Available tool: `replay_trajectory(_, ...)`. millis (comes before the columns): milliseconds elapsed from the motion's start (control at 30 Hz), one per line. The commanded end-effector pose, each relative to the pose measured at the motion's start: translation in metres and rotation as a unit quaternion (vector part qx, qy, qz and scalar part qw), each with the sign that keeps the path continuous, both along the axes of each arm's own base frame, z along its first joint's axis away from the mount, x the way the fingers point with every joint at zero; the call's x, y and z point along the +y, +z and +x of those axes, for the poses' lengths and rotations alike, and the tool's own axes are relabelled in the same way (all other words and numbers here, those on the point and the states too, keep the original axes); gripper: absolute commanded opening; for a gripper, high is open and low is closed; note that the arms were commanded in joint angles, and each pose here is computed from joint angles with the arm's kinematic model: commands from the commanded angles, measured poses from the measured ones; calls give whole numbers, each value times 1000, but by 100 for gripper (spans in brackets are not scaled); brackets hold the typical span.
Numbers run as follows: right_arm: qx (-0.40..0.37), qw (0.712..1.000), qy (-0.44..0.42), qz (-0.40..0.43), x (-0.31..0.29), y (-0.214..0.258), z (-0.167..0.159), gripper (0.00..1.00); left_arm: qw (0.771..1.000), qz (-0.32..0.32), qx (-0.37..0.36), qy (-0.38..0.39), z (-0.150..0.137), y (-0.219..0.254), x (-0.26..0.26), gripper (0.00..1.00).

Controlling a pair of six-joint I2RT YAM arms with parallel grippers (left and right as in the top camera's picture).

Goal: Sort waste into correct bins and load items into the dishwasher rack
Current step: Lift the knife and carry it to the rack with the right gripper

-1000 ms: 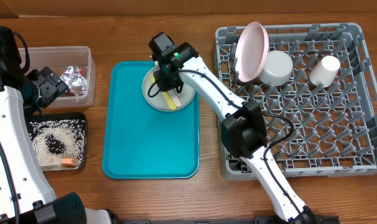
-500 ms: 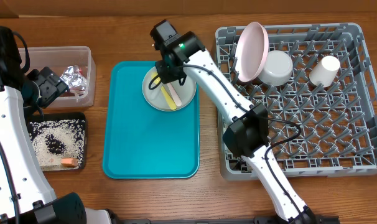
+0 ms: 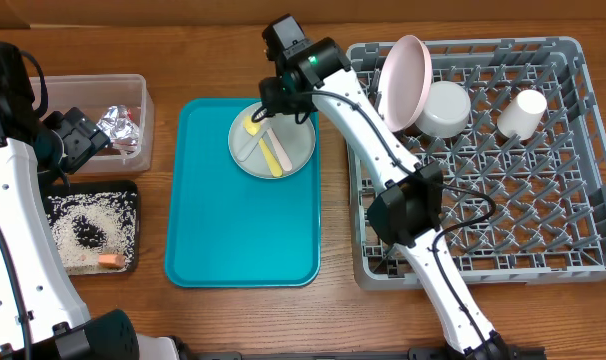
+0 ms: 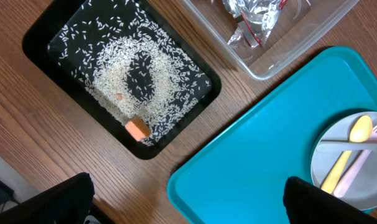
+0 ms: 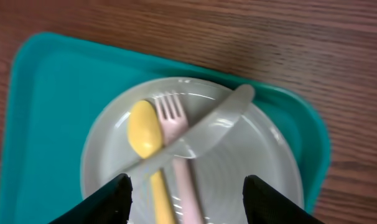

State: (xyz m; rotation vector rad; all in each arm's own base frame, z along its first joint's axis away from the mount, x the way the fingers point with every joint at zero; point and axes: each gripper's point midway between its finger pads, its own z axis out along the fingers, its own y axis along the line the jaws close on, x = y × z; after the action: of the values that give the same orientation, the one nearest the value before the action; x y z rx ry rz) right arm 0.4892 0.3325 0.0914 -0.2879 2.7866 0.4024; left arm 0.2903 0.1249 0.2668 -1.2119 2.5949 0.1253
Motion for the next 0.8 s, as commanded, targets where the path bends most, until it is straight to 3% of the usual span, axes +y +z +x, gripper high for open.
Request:
replay_trajectory(0, 13, 996, -79, 41, 15, 12, -2, 61, 1000, 11, 6, -6, -2, 0, 3, 100)
replay_trajectory(100, 37, 987, -155, 30, 10, -12, -1, 59, 1000, 11, 6, -6, -2, 0, 3, 100)
replay_trajectory(267, 57, 980, -189, 28, 8, -32, -3, 59, 1000, 11, 6, -6, -2, 0, 3, 100)
replay_trajectory(767, 60, 977, -206, 17, 5, -72, 1, 57, 1000, 11, 6, -6, -2, 0, 3, 100)
